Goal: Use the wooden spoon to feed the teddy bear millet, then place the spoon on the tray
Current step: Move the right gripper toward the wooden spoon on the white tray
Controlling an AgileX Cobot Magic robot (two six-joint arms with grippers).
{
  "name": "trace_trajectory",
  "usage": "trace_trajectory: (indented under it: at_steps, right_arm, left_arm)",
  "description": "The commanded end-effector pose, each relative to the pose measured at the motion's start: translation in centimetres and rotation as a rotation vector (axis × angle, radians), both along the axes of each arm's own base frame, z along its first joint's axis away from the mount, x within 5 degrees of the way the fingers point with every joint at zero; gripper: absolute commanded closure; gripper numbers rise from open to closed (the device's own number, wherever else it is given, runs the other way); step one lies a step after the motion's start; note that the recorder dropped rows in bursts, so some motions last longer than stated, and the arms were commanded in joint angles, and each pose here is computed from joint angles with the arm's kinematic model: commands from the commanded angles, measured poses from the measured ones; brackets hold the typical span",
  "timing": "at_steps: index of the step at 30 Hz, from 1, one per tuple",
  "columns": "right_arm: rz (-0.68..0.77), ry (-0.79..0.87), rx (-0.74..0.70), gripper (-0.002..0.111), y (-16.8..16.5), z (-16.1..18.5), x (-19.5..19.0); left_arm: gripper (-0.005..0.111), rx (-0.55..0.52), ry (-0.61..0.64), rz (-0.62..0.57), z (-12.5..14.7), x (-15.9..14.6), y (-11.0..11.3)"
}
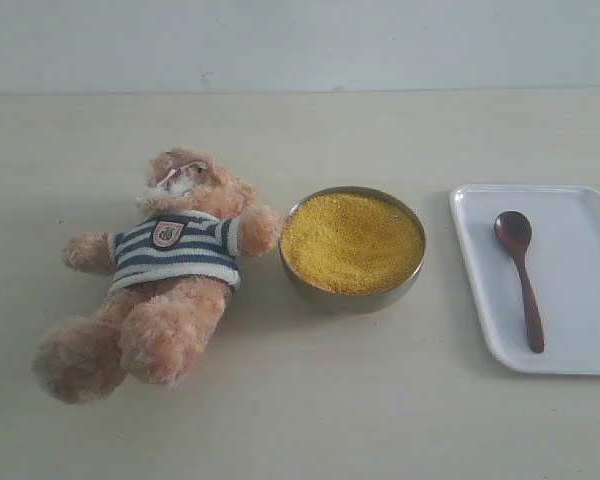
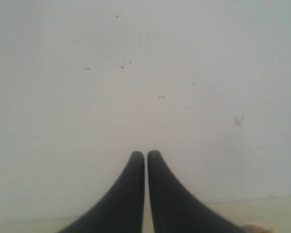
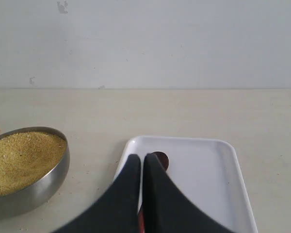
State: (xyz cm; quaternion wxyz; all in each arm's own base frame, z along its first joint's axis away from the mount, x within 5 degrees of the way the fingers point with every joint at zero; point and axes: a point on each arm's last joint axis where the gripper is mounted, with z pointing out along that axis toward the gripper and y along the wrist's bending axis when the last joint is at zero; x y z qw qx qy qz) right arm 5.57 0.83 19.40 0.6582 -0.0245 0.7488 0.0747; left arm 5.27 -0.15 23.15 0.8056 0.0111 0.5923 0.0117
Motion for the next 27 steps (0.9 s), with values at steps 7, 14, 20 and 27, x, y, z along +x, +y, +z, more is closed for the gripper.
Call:
trace_trajectory:
  at_steps: [7,14,20,27]
  right_arm:
    - [-0.004,-0.013,-0.004,0.107,0.0,0.1,0.0]
    - [-0.004,-0.013,-0.004,0.107,0.0,0.1,0.0]
    - [-0.009,-0.174,0.083,0.107,0.0,1.7,0.0]
    - [-0.013,-0.241,0.683,0.107,-0.4,3.0,-0.1]
  left_arm:
    - [0.103,-0.007,-0.018,-0.01,0.2,-0.1,0.0]
    - [0.103,-0.007,-0.018,-0.01,0.2,-0.1,0.0]
    - [0.103,-0.007,-0.018,-0.01,0.2,-0.1,0.0]
    - [0.103,-0.007,-0.018,-0.01,0.2,-0.1,0.0]
